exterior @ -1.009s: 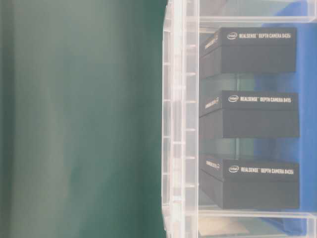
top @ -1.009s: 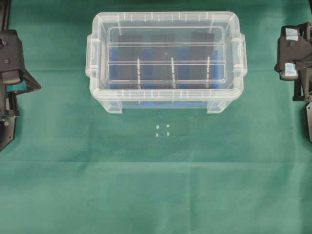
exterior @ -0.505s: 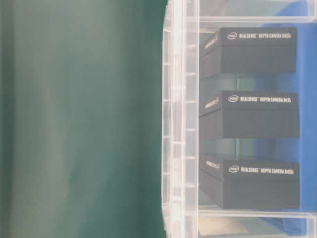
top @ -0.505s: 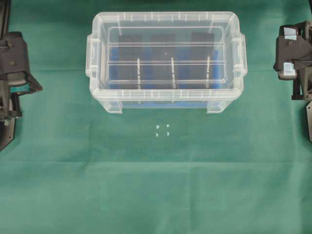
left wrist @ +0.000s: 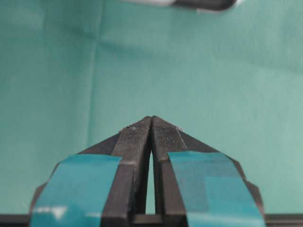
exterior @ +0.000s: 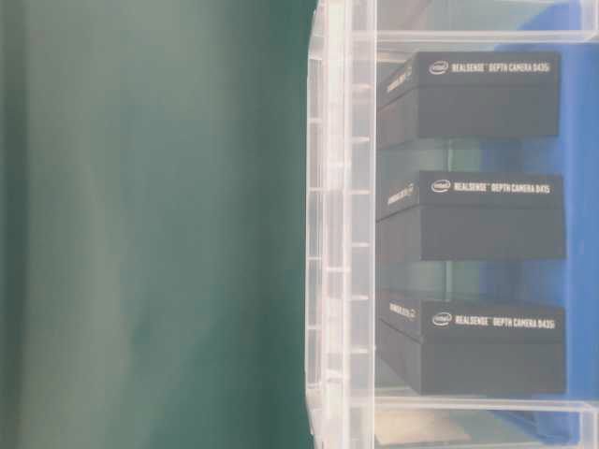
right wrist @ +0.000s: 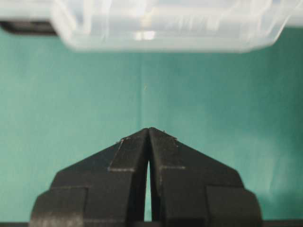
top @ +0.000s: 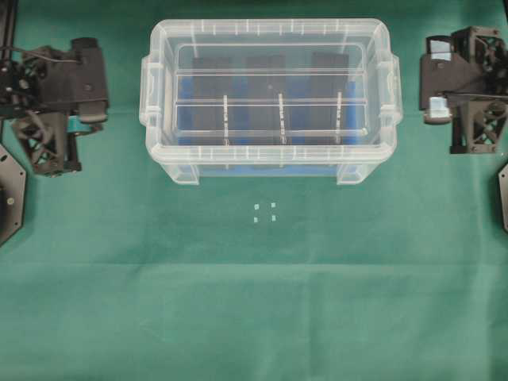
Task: Clamp the lid of the box with both arms, then lift and open it.
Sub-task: 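Move both grippers inward to the lid's left and right edges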
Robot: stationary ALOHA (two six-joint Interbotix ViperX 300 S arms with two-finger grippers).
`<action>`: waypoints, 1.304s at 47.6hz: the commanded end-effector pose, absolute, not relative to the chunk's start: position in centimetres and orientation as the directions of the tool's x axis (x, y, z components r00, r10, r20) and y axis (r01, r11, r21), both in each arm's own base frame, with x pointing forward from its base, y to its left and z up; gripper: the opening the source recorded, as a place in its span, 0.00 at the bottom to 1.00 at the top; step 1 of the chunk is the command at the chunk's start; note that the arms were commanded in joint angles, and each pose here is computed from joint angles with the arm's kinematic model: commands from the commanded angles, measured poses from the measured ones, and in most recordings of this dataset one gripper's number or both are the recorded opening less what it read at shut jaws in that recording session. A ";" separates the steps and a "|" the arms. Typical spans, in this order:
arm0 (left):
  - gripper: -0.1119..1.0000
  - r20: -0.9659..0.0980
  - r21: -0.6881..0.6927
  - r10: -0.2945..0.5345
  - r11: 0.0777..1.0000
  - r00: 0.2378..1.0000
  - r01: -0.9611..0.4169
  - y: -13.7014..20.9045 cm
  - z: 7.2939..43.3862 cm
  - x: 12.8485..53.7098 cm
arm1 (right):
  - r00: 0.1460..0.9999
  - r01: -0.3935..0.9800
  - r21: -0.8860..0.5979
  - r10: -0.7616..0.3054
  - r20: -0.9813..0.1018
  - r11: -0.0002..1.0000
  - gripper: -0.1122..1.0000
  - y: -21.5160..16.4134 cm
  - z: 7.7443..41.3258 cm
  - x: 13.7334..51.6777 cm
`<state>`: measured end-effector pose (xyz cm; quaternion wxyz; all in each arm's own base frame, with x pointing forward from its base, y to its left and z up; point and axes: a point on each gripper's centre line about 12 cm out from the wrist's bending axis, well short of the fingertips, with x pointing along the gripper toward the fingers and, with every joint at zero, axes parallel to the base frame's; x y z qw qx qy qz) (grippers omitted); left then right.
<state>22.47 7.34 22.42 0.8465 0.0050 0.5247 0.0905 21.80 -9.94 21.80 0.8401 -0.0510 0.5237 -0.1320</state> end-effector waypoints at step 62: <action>0.11 -0.877 0.193 0.173 0.981 0.449 -0.001 10.1 22.6 28.5 | 0.468 0.150 -0.231 -0.275 -0.840 0.961 0.10 -11.6 22.4 27.4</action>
